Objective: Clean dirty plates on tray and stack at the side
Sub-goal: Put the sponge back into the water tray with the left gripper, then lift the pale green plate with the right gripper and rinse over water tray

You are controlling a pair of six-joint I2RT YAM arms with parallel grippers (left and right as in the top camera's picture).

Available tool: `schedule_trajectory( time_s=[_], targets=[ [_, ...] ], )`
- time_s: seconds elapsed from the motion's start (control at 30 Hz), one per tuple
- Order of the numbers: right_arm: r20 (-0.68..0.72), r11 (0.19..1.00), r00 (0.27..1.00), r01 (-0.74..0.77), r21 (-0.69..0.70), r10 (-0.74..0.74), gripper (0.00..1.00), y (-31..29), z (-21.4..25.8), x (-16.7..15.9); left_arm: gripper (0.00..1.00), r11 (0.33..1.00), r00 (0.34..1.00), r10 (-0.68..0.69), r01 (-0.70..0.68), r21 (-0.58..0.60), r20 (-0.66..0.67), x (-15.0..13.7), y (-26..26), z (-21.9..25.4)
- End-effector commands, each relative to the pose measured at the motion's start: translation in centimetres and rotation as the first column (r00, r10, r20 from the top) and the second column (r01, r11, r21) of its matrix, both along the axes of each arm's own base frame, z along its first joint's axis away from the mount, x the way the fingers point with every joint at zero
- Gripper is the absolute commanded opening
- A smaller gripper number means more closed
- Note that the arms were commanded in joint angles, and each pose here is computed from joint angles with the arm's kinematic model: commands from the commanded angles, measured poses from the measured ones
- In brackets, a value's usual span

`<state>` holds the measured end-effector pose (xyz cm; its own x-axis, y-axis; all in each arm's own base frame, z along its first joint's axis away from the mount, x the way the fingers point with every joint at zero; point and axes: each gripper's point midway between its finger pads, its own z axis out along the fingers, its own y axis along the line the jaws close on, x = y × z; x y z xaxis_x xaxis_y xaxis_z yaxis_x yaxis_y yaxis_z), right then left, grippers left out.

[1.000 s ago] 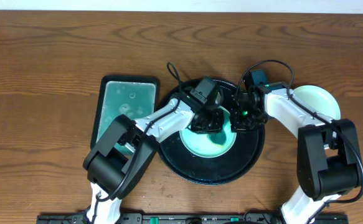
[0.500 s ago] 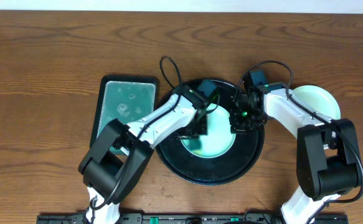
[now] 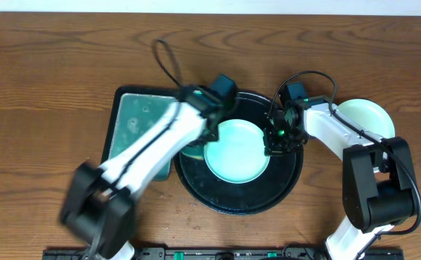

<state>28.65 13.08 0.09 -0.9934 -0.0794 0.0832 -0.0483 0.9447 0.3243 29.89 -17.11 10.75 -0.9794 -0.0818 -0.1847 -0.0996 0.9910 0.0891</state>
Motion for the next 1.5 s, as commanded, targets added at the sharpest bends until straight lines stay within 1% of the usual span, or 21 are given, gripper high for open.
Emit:
schedule_trajectory(
  time_s=[0.0,0.1,0.17,0.27,0.4,0.5,0.57,0.6,0.63,0.73,0.83,0.93,1.1,1.17,1.2,1.23,1.27,1.33,1.37,1.43,1.47],
  targets=[
    [-0.03,0.999,0.999,-0.024,-0.03,0.023,0.01,-0.2,-1.1,-0.8,0.07,0.994,0.988,0.049,-0.062,0.088,0.147,1.5,4.9,4.3],
    [-0.027,0.999,0.999,-0.024,-0.037,0.023,0.01,-0.3,-1.2,-0.7,0.07,0.976,0.976,0.138,-0.163,0.144,0.168,2.0,9.1,4.6],
    [-0.021,0.999,1.0,-0.024,-0.044,0.023,0.01,-0.4,-1.2,-0.6,0.07,0.96,0.969,0.204,-0.226,0.165,0.14,2.0,11.7,3.3],
    [-0.01,0.999,1.0,-0.025,-0.047,0.024,0.01,-0.5,-1.3,-0.3,0.07,0.937,0.953,0.287,-0.301,0.176,0.099,1.7,14.6,0.0],
    [0.004,0.999,1.0,-0.024,-0.044,0.024,0.01,-0.4,-1.3,0.0,0.08,0.949,0.95,0.313,-0.313,0.048,-0.005,1.1,15.1,-4.9],
    [0.009,0.999,1.0,0.017,-0.044,-0.016,0.01,-0.3,-1.2,0.4,0.15,0.935,0.935,0.35,-0.353,-0.037,-0.062,0.6,15.2,-5.8],
    [0.023,0.998,0.999,0.048,-0.039,-0.047,0.01,-0.1,-0.8,0.9,0.29,0.927,0.929,0.361,-0.367,-0.077,-0.074,0.6,15.3,-5.6],
    [0.034,0.997,0.997,0.064,-0.036,-0.062,0.01,0.0,-0.4,1.3,0.35,0.925,0.93,0.36,-0.366,-0.101,-0.074,0.7,15.4,-5.2],
    [0.048,0.997,0.997,0.067,-0.031,-0.065,0.01,0.1,0.1,1.5,0.38,0.922,0.929,0.363,-0.37,-0.119,-0.072,0.7,15.4,-4.8],
    [0.123,0.999,0.991,0.045,-0.01,-0.044,0.01,1.1,2.5,2.6,0.44,0.91,0.925,0.375,-0.379,-0.167,-0.054,0.7,15.4,-3.0],
    [0.241,1.0,0.971,-0.006,0.001,0.005,0.01,3.0,5.9,4.1,0.49,0.913,0.943,0.332,-0.324,-0.249,-0.012,0.6,14.6,-0.7],
    [0.378,0.999,0.924,-0.047,-0.024,0.052,0.01,5.0,9.8,5.9,0.51,0.905,0.944,0.324,-0.293,-0.31,0.054,0.2,14.0,2.1],
    [0.573,0.993,0.811,-0.099,-0.069,0.12,0.01,9.4,15.5,8.7,0.53,0.9,0.927,0.323,-0.238,-0.366,0.19,-1.1,13.8,6.8],
    [0.64,0.991,0.758,-0.126,-0.049,0.129,0.01,11.8,17.1,9.4,0.57,0.899,0.915,0.323,-0.216,-0.382,0.243,-1.7,13.8,8.5],
    [0.675,0.989,0.727,-0.148,-0.03,0.129,0.01,13.3,17.8,9.7,0.65,0.898,0.908,0.324,-0.206,-0.389,0.267,-2.0,13.9,9.2],
    [0.702,0.986,0.701,-0.168,-0.013,0.128,0.01,14.6,18.2,9.9,0.72,0.898,0.9,0.324,-0.196,-0.395,0.29,-2.3,13.9,9.9],
    [0.726,0.982,0.676,-0.189,0.001,0.129,0.01,16.1,18.5,10.1,0.76,0.897,0.893,0.325,-0.186,-0.4,0.312,-2.6,13.9,10.6],
    [0.772,0.975,0.622,-0.22,0.011,0.131,0.01,18.9,18.7,10.3,0.78,0.896,0.878,0.325,-0.168,-0.41,0.35,-3.1,13.9,11.7],
    [0.799,0.972,0.584,-0.234,-0.004,0.144,0.01,20.3,18.6,10.5,0.78,0.896,0.872,0.325,-0.161,-0.414,0.366,-3.3,13.9,12.1],
    [0.844,0.969,0.503,-0.234,-0.073,0.185,0.01,21.8,18.4,11.1,0.79,0.896,0.86,0.326,-0.149,-0.419,0.391,-3.7,13.9,12.9],
    [0.863,0.972,0.465,-0.207,-0.111,0.197,0.01,22.0,18.6,11.5,0.79,0.895,0.857,0.326,-0.145,-0.421,0.399,-3.8,13.9,13.1]
  ],
)
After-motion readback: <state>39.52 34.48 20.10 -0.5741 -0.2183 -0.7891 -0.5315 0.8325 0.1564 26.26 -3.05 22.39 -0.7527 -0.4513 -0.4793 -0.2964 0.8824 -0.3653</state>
